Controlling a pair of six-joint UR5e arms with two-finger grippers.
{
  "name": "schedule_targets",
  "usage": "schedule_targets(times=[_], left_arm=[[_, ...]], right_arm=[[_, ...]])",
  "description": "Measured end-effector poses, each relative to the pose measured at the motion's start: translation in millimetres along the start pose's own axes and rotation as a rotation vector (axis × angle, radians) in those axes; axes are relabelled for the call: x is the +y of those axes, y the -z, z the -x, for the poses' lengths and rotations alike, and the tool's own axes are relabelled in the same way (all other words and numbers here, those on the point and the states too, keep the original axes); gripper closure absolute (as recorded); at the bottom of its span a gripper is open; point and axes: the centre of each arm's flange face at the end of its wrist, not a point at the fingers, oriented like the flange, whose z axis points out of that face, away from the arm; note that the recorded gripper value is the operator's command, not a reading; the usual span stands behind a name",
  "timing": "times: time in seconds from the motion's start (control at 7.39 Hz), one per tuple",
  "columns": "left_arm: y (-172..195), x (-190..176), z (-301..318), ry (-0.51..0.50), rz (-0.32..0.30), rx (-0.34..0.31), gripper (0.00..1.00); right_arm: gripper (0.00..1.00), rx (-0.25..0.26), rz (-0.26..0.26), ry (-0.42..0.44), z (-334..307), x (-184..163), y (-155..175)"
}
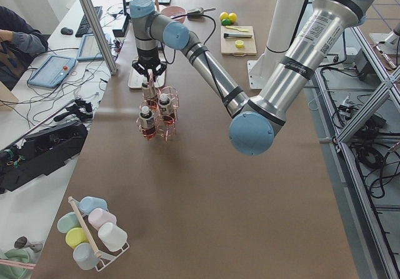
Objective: Take tea from basket to plate
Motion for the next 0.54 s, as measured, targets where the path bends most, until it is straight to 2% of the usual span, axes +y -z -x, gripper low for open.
schedule_targets(times=[0.54], left_arm=[[10, -159, -43, 0.061, -0.096, 0.001, 1.00]], right_arm=[[0.00, -0.002, -0.026, 0.007, 4, 0, 13]])
